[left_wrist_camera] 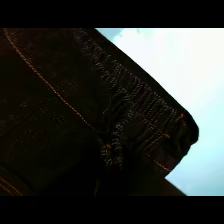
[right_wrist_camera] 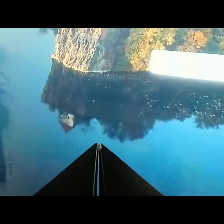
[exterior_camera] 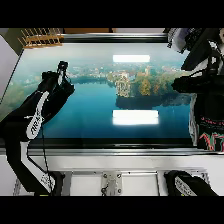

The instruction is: Fold the clothes and pants, and hang the long-sleeved shirts on hangers.

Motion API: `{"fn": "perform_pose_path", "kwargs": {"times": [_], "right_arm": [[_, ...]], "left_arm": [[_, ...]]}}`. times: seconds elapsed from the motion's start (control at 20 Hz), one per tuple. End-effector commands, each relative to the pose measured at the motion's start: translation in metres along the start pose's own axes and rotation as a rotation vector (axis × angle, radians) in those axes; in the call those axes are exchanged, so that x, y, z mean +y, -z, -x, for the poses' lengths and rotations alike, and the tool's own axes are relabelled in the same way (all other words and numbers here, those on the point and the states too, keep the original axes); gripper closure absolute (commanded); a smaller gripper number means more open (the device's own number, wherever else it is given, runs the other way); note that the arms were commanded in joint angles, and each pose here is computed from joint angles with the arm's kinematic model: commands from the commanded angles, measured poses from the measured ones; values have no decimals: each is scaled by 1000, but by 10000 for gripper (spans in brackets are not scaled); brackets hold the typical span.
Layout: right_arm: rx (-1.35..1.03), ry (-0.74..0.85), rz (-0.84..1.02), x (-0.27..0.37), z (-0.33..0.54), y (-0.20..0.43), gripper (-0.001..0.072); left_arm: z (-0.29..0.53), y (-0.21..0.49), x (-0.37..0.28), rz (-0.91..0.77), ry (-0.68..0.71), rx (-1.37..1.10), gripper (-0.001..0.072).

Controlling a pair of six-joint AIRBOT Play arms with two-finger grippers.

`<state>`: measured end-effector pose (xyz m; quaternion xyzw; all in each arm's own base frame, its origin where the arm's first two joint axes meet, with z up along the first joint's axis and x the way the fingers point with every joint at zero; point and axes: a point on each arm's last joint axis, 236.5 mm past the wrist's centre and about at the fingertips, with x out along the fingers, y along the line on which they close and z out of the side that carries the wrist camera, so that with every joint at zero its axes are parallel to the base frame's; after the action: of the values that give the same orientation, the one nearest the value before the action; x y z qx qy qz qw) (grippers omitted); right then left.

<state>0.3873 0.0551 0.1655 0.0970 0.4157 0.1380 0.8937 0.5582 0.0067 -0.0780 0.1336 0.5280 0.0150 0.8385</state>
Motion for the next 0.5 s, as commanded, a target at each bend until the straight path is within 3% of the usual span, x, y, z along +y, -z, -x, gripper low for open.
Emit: {"fn": "perform_pose_path", "kwargs": {"times": [0.0, 0.15, 0.3, 0.45], "right_arm": [[1, -1, 0, 0, 0, 0, 674], [1, -1, 0, 0, 0, 0, 675], [1, -1, 0, 0, 0, 0, 674], [1, -1, 0, 0, 0, 0, 674]], "left_arm": [[69, -41, -15, -13, 10, -140, 699], [196, -81, -72, -94, 82, -356, 699], [307, -76, -168, -167, 306, -506, 699], [366, -51, -252, -307, 449, -576, 699]]}}
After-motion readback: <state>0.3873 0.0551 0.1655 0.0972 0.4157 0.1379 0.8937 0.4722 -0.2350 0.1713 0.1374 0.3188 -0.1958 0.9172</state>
